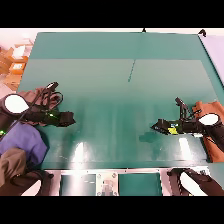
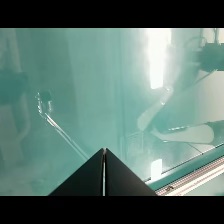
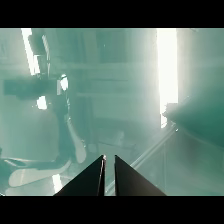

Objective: Fold the shirts.

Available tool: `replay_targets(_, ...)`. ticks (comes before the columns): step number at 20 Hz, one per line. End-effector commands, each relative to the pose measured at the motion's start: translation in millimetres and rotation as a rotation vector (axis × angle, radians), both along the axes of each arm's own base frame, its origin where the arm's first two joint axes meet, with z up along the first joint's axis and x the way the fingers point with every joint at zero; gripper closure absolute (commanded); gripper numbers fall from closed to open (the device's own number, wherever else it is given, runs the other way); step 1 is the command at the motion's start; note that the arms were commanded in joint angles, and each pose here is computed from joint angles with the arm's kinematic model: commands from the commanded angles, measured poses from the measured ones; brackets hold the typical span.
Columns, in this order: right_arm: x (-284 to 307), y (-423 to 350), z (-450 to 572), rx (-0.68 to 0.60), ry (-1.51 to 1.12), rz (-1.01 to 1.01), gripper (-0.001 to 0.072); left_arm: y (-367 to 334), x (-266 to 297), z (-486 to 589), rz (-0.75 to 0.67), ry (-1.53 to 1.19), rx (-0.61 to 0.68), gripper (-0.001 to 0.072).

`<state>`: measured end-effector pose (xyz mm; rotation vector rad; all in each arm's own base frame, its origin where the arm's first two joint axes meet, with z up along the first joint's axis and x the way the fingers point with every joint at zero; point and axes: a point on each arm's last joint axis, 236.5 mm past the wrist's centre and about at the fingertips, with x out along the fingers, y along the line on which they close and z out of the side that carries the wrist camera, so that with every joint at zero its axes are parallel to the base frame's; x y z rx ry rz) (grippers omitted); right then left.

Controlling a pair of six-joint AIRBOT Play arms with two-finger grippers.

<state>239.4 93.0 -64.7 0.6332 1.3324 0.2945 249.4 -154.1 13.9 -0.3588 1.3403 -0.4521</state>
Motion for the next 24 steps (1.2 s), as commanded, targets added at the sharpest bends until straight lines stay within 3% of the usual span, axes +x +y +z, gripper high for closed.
replay_targets(1, -0.2, 0.2, 0.1, 0.000, 0.000, 0.001, 0.0621, 0.2, 6.3, 1.3, 0.013, -0.025, -0.001, 0.0679)
replay_targets(8, 0.2, 0.5, 0.4, 0.003, -0.001, -0.002, 0.0621, -13.6, 33.0, 18.9, 0.096, -0.110, -0.099, 0.0680)
replay_targets(11, 5.9, 5.5, 5.6, 0.036, -0.013, -0.027, 0.0622, 30.2, 51.1, 13.8, 0.049, -0.220, 0.136, 0.0678)
replay_targets(12, 8.9, 9.4, 9.6, 0.063, -0.019, -0.041, 0.0622, 54.2, 62.7, 18.5, 0.029, -0.281, 0.257, 0.0584)
replay_targets(13, 12.5, 12.2, 13.1, 0.084, -0.027, -0.056, 0.0620, 75.7, 74.9, 25.8, 0.019, -0.341, 0.363, 0.0092)
replay_targets(14, 14.9, 12.9, 14.6, 0.092, -0.033, -0.066, 0.0617, 100.8, 89.5, 35.5, 0.049, -0.401, 0.471, 0.0010)
replay_targets(15, 15.5, 12.4, 14.4, 0.090, -0.035, -0.068, 0.0600, 123.6, 98.4, 42.2, 0.056, -0.444, 0.577, -0.0013)
replay_targets(17, 18.3, 10.6, 14.2, 0.084, -0.044, -0.077, 0.0309, 166.8, 106.8, 40.4, 0.102, -0.439, 0.718, -0.0013)
replay_targets(18, 21.0, 8.8, 13.9, 0.077, -0.052, -0.086, 0.0210, 185.9, 108.5, 33.8, 0.132, -0.409, 0.748, -0.0013)
replay_targets(24, 31.6, 1.3, 13.2, 0.053, -0.087, -0.120, 0.0208, 263.5, 124.7, -38.6, 0.365, -0.236, 0.685, -0.0013)
